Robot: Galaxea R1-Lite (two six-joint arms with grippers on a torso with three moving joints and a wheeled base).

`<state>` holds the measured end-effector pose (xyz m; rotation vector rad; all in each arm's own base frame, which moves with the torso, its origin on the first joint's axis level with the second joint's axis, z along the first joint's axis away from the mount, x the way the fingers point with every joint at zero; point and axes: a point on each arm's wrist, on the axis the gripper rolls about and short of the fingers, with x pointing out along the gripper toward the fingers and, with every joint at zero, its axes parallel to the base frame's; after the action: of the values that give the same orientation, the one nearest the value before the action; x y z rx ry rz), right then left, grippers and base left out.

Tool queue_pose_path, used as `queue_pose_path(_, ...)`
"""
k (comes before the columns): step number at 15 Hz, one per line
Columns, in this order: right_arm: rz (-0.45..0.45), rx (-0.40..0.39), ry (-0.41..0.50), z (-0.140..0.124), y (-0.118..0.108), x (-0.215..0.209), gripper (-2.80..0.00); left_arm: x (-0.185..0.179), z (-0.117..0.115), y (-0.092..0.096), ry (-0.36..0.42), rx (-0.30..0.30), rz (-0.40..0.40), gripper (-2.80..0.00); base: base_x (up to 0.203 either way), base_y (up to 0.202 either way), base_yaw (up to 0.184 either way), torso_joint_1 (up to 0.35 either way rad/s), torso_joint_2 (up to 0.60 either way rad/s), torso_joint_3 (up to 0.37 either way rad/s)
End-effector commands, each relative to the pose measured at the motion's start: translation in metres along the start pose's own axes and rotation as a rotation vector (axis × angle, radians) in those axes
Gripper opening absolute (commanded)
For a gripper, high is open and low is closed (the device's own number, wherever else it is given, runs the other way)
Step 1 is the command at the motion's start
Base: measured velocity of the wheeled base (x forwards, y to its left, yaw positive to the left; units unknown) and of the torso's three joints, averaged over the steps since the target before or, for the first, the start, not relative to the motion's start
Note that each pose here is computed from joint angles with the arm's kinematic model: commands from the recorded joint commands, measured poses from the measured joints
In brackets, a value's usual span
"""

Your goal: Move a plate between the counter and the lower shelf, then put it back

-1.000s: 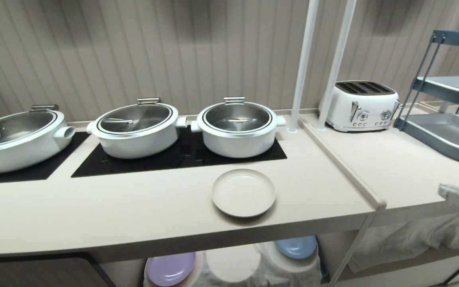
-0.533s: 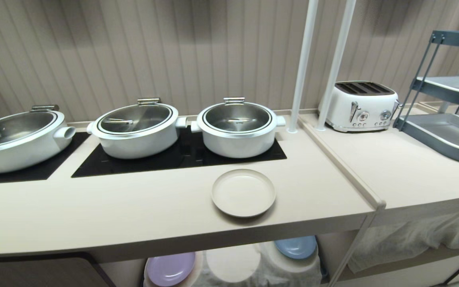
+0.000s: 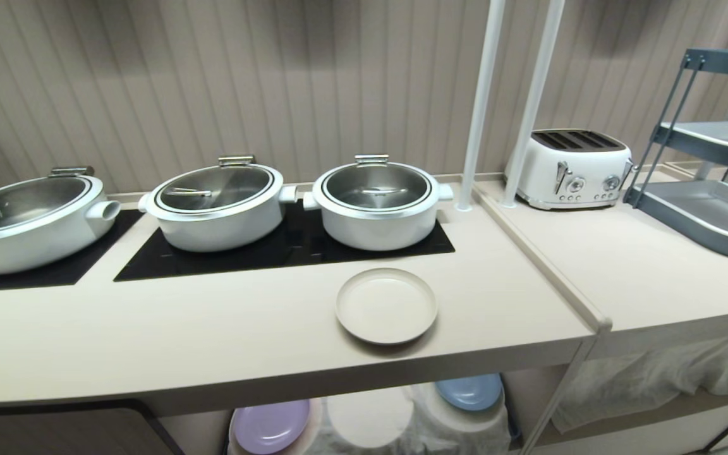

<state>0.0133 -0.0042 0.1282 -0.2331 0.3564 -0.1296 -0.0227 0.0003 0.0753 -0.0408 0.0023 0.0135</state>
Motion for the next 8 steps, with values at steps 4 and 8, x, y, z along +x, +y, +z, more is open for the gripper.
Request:
queue_pose_path(4,0.135,-0.039,-0.154,-0.036,0.014,0.006,-2.80,0.000,0.000,0.000,0.000,-0.001,0.000,-2.80,0.000,0.000,0.000,0.000,0.00,0.000)
queue_pose_path(8,0.147,-0.041,-0.141,-0.045,0.016,0.001,-2.80,0.000,0.000,0.000,0.000,-0.001,0.000,-2.80,0.000,0.000,0.000,0.000,0.00,0.000)
